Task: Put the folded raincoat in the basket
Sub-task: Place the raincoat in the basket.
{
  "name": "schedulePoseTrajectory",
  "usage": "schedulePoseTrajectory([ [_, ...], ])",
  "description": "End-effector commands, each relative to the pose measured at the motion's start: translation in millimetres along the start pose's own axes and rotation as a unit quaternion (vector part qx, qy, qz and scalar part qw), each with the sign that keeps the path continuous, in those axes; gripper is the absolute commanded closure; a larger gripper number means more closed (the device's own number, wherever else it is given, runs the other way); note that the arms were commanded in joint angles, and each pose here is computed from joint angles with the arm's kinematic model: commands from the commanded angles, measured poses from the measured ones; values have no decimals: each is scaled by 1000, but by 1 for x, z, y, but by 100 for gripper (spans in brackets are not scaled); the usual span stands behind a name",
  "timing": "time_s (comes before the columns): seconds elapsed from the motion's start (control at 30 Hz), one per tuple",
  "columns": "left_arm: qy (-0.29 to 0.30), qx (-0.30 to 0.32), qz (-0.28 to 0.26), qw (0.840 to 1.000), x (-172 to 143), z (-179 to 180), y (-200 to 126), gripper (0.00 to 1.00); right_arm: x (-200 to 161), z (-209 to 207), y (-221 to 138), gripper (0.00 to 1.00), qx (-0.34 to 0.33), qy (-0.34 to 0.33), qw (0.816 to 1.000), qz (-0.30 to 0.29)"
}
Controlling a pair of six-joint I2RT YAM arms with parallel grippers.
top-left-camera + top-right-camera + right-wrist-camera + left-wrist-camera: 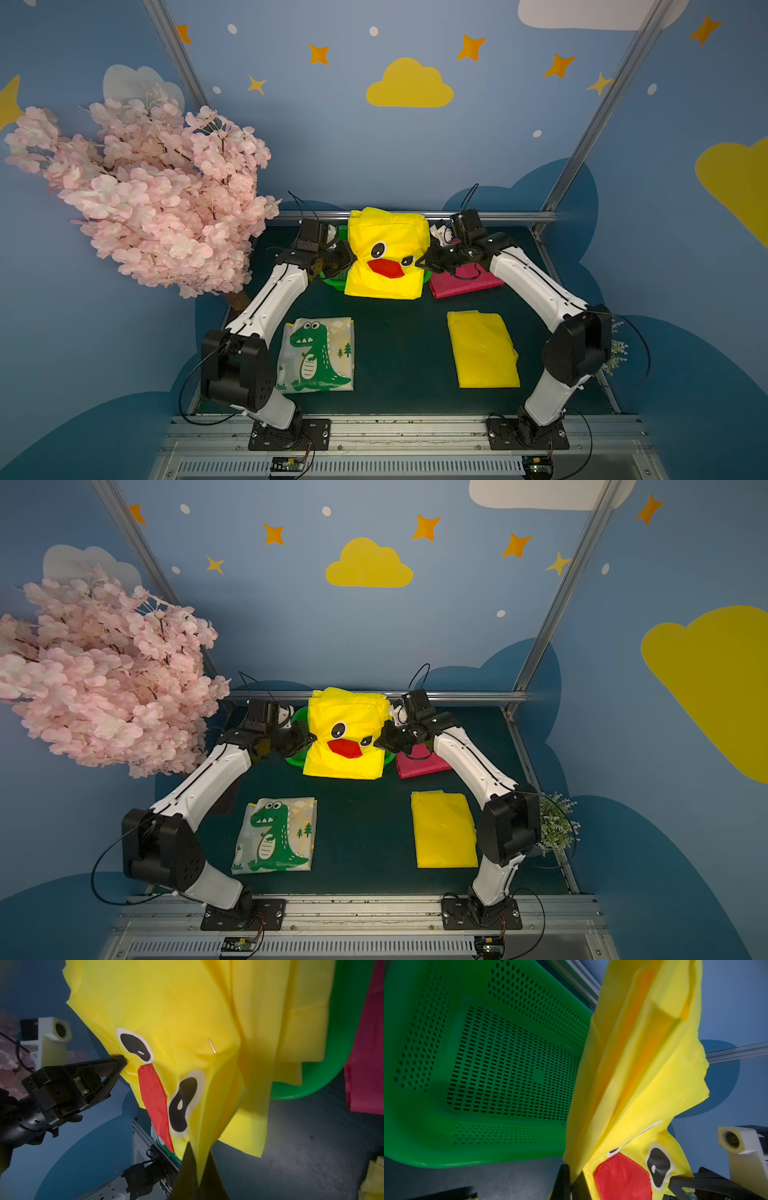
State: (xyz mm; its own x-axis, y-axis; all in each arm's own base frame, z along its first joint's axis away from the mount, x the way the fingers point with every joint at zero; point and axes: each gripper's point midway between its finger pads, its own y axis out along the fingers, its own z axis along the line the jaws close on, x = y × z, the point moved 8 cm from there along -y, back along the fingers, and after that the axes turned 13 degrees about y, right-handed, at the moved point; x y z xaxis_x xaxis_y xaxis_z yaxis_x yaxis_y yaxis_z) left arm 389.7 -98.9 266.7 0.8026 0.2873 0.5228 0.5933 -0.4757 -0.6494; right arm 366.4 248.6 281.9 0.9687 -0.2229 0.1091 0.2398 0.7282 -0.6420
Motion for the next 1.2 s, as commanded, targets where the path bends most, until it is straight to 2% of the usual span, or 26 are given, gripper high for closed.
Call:
schedulePoseTrajectory([
  [0.0, 0, 16, 39, 999, 8, 23, 18, 98, 21, 5, 19, 100, 14, 7, 1000, 17],
  [0.37, -3, 58, 90, 994, 18, 69, 82, 98, 60, -35, 95, 100, -24, 50, 997, 46],
  [0.73, -6, 68, 98, 993, 29, 88, 110, 98, 84, -43, 118, 100, -17, 73, 997, 35],
  [0.8, -9, 65, 104, 992, 27, 90, 113, 95, 85, -46, 121, 100, -18, 79, 996, 38],
  [0.83, -10, 61, 105, 993, 26, 90, 114, 90, 85, -47, 122, 98, -18, 80, 996, 40],
  [0.87, -10, 57, 106, 993, 26, 89, 114, 77, 84, -47, 122, 82, -18, 78, 996, 40],
  [0.93, -7, 53, 104, 993, 25, 87, 111, 47, 82, -44, 119, 57, -18, 72, 996, 43],
  [1.03, 6, 49, 83, 995, 31, 78, 98, 23, 79, -32, 105, 31, -14, 51, 998, 37],
  [1.07, 13, 46, 74, 996, 34, 73, 92, 16, 78, -29, 99, 26, -14, 44, 998, 33],
  [1.1, 17, 44, 68, 997, 37, 70, 87, 11, 77, -25, 93, 25, -12, 39, 999, 29],
  [1.17, 24, 38, 52, 998, 43, 60, 74, 6, 74, -15, 79, 22, -6, 28, 999, 21],
])
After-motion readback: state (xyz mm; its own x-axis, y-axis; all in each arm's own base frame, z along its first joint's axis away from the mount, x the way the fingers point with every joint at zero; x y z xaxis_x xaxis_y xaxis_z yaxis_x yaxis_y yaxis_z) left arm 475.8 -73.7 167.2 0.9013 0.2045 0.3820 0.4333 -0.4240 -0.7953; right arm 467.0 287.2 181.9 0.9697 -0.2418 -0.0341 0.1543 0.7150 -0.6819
